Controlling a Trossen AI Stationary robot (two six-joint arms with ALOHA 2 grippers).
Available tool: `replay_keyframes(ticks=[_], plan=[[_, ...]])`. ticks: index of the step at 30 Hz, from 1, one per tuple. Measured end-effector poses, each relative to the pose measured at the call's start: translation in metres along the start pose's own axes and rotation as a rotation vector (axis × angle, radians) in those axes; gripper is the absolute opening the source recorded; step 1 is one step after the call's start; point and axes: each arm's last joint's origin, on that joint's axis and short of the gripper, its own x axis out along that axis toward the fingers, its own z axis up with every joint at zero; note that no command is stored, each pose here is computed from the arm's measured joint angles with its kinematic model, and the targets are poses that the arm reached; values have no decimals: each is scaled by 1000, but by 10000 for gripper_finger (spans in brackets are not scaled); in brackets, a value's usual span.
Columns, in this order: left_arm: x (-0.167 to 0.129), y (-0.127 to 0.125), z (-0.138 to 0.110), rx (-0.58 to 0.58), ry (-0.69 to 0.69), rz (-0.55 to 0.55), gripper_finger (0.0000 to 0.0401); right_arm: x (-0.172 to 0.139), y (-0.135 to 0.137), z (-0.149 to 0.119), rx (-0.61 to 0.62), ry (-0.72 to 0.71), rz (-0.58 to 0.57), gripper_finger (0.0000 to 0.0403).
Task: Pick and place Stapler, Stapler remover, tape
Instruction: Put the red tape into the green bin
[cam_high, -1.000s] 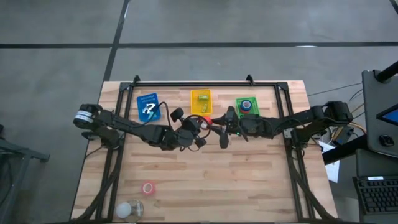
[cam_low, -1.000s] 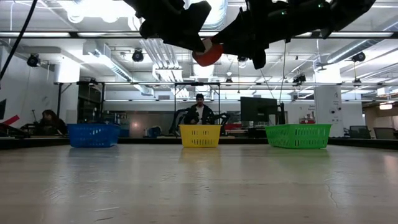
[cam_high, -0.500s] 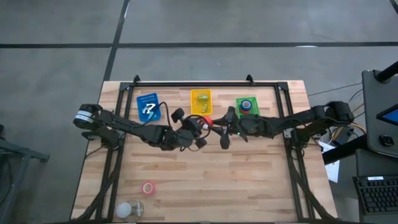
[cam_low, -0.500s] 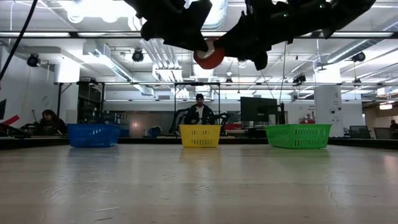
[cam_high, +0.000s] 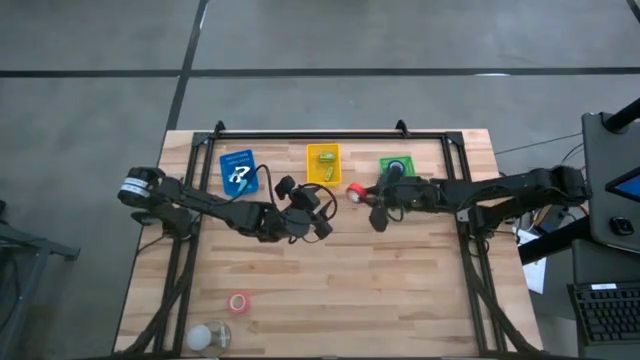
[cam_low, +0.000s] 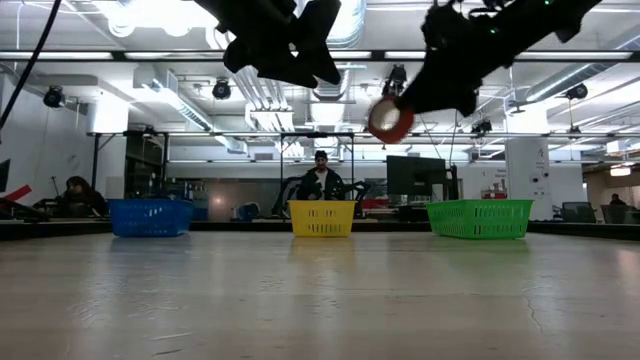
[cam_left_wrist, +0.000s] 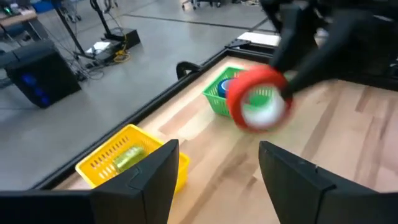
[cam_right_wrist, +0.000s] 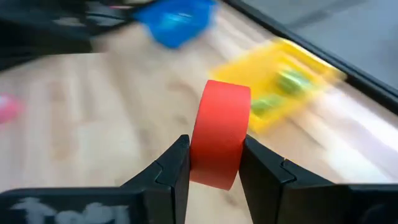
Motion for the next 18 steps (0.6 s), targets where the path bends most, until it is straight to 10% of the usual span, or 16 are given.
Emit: replay_keyframes(ticks=[7, 18], plan=[[1, 0, -8, -29, 25, -21, 225, -31, -29, -14, 106, 79, -389, 111], [1, 1, -11, -57, 30, -19, 225, -28, -54, -32, 219, 237, -623, 112]])
